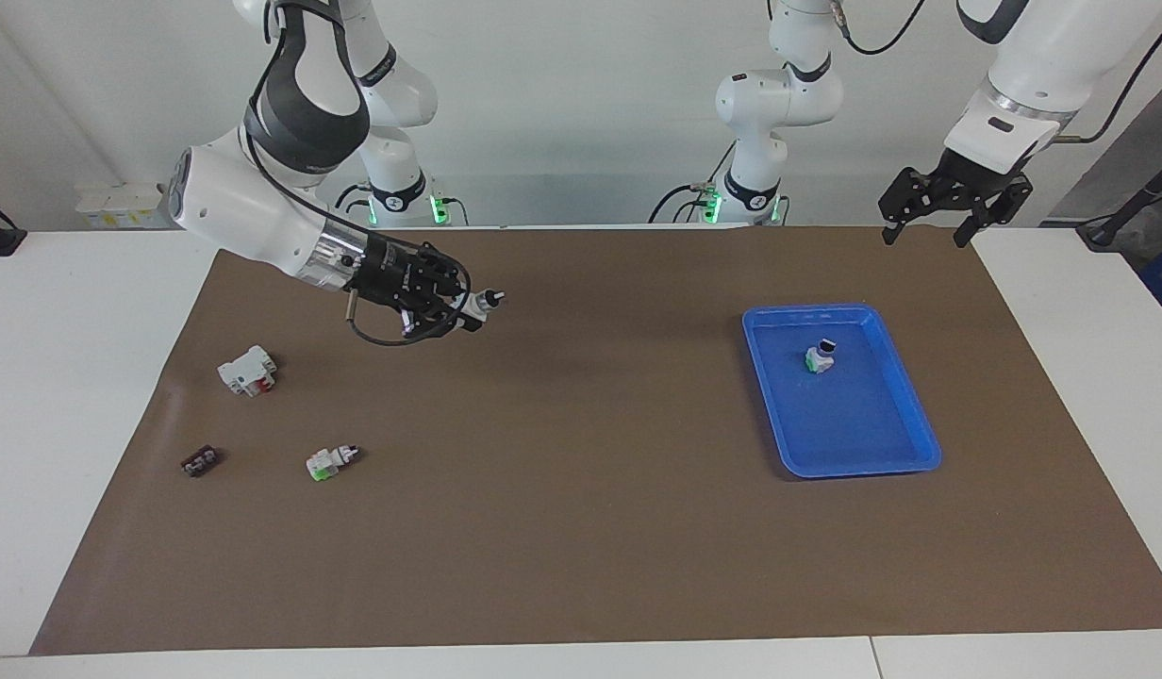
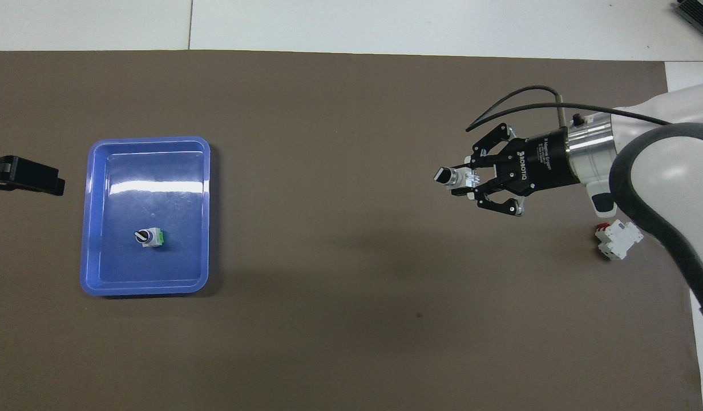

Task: Turn and place switch with both arms
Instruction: 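Lift the switch with the right gripper and carry it toward the tray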

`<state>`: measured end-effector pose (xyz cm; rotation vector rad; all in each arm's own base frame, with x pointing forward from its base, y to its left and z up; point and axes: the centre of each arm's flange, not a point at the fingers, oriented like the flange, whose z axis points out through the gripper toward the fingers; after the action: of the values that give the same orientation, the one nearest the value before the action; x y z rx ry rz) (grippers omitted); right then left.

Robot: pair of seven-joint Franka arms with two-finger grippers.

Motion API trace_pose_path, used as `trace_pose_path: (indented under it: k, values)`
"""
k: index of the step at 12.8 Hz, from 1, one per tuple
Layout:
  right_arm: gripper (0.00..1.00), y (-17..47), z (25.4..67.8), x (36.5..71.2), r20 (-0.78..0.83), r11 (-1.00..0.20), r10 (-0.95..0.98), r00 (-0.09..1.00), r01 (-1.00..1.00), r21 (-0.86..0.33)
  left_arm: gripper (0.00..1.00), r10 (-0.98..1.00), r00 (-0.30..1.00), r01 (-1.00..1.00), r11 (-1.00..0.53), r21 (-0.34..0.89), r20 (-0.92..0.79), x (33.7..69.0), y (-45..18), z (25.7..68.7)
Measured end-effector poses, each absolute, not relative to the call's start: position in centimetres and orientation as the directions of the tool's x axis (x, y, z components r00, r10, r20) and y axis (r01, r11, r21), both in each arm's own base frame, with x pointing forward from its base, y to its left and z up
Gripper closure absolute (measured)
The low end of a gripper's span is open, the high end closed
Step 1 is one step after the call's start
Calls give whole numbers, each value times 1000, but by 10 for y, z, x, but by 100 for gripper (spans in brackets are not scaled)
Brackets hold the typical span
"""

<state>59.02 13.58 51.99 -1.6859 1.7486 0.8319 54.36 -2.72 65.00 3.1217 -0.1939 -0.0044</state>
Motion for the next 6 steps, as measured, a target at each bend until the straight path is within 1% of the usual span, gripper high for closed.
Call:
trace_pose_path:
  k: [3, 5, 6]
  values:
    - [65, 169, 538, 593, -815, 70, -577, -56, -997, 19, 0, -124, 992, -124, -992, 14, -2, 544, -27, 650]
    - [65, 212, 542, 585, -822, 52, -569, -12, -998, -21, 0, -124, 992, -124, -992, 14, -2, 544, -27, 650]
    - [65, 235, 544, 579, -820, 28, -571, 36, -998, -63, 0, -124, 992, -124, -992, 14, -2, 544, -27, 650]
